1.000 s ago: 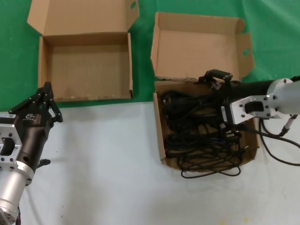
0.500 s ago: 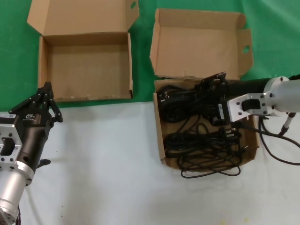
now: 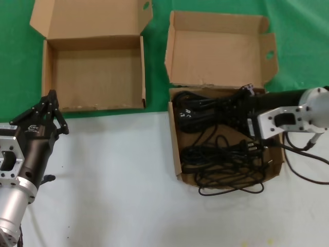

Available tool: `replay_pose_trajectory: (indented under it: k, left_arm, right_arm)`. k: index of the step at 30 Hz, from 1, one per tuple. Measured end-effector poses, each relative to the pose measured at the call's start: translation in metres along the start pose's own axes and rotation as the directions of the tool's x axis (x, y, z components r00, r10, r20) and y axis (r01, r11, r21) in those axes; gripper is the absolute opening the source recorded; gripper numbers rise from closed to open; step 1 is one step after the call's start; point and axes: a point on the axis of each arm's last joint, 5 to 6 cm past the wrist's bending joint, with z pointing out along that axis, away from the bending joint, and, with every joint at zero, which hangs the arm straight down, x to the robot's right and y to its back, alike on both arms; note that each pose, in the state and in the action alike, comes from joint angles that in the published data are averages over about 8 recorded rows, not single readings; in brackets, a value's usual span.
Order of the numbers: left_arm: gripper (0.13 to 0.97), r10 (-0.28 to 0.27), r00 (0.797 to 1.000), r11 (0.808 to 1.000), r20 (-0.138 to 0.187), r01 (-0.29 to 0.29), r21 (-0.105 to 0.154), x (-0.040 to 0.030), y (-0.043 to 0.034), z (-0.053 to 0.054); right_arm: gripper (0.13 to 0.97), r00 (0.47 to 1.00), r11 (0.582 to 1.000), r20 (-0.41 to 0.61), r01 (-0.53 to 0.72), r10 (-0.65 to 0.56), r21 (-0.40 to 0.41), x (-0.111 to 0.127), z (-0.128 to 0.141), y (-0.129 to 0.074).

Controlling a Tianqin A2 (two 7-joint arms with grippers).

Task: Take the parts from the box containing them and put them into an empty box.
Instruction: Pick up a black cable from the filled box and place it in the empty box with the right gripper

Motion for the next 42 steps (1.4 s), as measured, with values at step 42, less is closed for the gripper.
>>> replay_pose_trajectory:
  k: [42]
  left_arm:
    - [0.145, 0.000, 1.000, 1.000, 0.000, 0.000, 0.000, 0.0000, 0.0000, 0.000]
  right_arm:
    - [0.206, 0.982, 0.985, -0.167, -0.057, 0.084, 0.162, 0.067, -0.029, -0.058]
